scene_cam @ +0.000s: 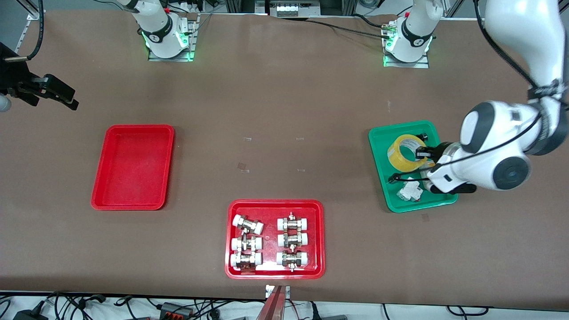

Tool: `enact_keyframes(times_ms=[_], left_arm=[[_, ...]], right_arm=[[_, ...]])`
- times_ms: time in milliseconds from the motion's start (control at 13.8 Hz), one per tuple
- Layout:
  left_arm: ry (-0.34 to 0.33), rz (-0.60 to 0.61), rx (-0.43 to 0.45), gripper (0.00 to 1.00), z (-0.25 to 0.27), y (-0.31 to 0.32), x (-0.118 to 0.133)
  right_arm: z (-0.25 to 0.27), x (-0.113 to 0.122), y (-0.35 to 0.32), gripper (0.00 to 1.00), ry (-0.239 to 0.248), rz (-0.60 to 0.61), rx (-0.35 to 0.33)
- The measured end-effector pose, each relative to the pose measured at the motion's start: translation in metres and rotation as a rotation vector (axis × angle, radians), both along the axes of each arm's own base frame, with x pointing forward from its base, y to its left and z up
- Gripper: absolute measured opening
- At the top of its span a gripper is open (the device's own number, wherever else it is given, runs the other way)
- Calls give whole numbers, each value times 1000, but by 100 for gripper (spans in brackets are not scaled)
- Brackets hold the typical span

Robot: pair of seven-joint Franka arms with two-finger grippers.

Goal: Left arm passes tape to right arm into tray
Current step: 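Lift the yellow tape with the left gripper and carry it toward the red tray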

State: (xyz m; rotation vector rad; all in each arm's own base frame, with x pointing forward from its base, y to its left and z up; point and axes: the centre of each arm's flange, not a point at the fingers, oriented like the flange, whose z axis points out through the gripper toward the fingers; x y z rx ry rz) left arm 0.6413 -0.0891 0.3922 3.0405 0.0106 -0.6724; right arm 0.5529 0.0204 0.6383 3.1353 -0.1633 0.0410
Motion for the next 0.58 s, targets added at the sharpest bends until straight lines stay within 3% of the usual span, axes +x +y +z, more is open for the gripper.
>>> enact_keyframes(times_ms=[364, 582], left_arm=[[-172, -51, -260, 20, 46, -107, 16], [-218, -71, -370, 20, 54, -160, 14]], right_arm=[[-1, 0, 0, 100, 2, 0, 0], [-4, 0, -2, 100, 17, -4, 0]])
